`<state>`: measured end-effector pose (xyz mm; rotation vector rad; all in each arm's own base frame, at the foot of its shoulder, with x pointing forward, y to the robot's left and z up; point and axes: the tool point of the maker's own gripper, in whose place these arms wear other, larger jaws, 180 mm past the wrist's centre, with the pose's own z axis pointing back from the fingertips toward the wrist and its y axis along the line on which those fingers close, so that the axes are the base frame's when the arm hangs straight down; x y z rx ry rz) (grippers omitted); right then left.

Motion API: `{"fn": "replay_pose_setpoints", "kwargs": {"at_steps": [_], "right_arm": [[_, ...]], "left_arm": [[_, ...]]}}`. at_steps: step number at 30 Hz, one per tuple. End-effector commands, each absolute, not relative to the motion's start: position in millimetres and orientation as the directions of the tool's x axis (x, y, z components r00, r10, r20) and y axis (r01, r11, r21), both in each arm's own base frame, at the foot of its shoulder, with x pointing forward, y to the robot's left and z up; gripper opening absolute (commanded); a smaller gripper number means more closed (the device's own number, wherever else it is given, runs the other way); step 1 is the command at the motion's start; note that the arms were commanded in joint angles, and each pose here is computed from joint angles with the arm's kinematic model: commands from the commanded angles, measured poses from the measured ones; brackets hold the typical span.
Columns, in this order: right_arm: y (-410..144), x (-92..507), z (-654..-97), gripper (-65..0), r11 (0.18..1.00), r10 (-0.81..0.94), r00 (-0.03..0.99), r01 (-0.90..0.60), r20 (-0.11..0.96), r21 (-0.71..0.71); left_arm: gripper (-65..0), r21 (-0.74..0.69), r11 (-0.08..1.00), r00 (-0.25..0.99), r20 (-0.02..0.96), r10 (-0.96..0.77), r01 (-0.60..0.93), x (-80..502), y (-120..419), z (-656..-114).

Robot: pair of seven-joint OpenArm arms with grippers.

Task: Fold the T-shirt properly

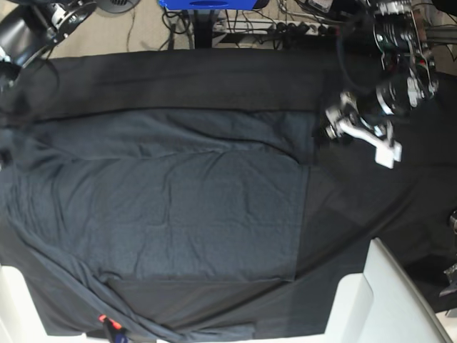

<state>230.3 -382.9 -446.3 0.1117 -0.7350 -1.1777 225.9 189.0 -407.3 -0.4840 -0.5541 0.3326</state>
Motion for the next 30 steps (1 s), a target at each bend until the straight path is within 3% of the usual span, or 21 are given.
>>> {"fn": "replay_pose_setpoints", "kwargs": {"at_steps": [1,7,18,30], "right_arm": [[-393.2,237.2,-438.0,-5.4,0.402,-0.866,0.156,0.782,0.475,0.477],[-397.2,226.9,-466.9,-12.0,0.374,-0.899,0.177,0.784,0.399,0.494],[-403.4,238.1,-491.8,-12.9,0.3,-0.94,0.143,0.779,0.31,0.55],[-396.6,249.9,-489.8,-22.5,0.296,-0.946,0.154,0.766,0.284,0.57]], "left_arm": [[-23.7,-0.519,0.844,0.796,0.451,0.404,-0.134,226.5,190.0,-400.4],[-23.7,-0.501,0.853,0.812,0.432,0.393,-0.147,199.4,199.0,-409.3],[-24.0,-0.467,0.861,0.788,0.445,0.426,-0.201,187.3,228.4,-408.4],[-24.4,-0.49,0.834,0.794,0.388,0.469,-0.253,176.7,224.9,-426.1]]}}
